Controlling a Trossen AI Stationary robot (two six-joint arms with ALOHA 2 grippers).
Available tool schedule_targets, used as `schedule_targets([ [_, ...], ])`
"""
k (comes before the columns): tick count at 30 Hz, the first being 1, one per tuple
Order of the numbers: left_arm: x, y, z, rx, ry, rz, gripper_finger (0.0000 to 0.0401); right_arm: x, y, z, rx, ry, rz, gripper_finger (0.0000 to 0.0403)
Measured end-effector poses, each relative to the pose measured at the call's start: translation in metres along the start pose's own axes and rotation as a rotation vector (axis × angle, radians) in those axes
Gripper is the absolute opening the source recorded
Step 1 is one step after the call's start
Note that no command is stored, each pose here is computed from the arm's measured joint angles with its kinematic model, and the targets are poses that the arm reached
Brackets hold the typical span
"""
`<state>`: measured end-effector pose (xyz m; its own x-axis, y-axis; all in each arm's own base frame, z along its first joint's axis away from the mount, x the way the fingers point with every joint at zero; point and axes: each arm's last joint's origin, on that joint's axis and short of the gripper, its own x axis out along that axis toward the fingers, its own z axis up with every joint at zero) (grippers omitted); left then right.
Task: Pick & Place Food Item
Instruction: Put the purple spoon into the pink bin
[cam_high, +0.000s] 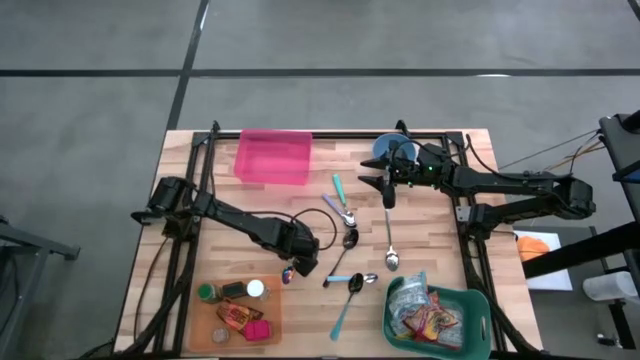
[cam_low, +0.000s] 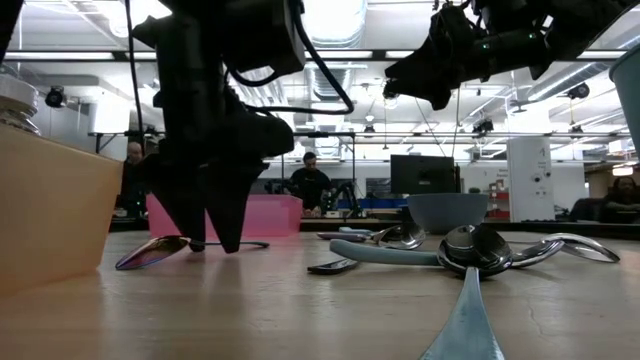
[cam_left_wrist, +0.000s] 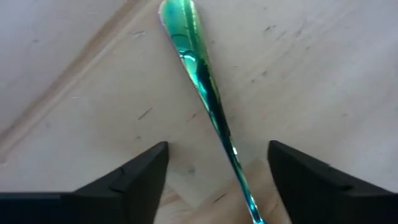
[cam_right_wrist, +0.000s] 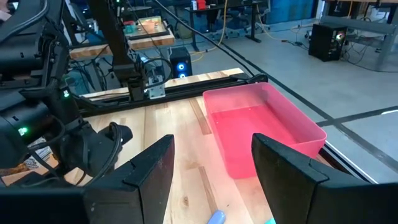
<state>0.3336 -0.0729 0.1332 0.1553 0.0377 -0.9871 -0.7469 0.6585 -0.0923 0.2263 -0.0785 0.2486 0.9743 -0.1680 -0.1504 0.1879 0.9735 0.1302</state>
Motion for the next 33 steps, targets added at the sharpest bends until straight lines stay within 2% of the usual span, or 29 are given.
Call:
schedule_targets([
  [9, 0.0009, 0.0005, 0.0003, -0.009, -0.012, 0.008, 0.0128, 0.0, 0.0, 0.0, 0.0, 0.0, 0.0, 0.0211],
  [18, 0.0012, -0.0014, 0.0013, -0.013, -0.02, -0.011, 0.0018, 0.0, 0.0, 0.0, 0.0, 0.0, 0.0, 0.0211],
  [20, 0.0012, -0.0014, 0.0013, -0.013, -0.02, -0.012, 0.0008, 0.0, -0.0001, 0.0, 0.0, 0.0, 0.0, 0.0211],
  [33, -0.0017, 0.0009, 0.0048, -0.014, -0.023, -0.015, 0.0007, 0.0, 0.0, 0.0, 0.0, 0.0, 0.0, 0.0211],
])
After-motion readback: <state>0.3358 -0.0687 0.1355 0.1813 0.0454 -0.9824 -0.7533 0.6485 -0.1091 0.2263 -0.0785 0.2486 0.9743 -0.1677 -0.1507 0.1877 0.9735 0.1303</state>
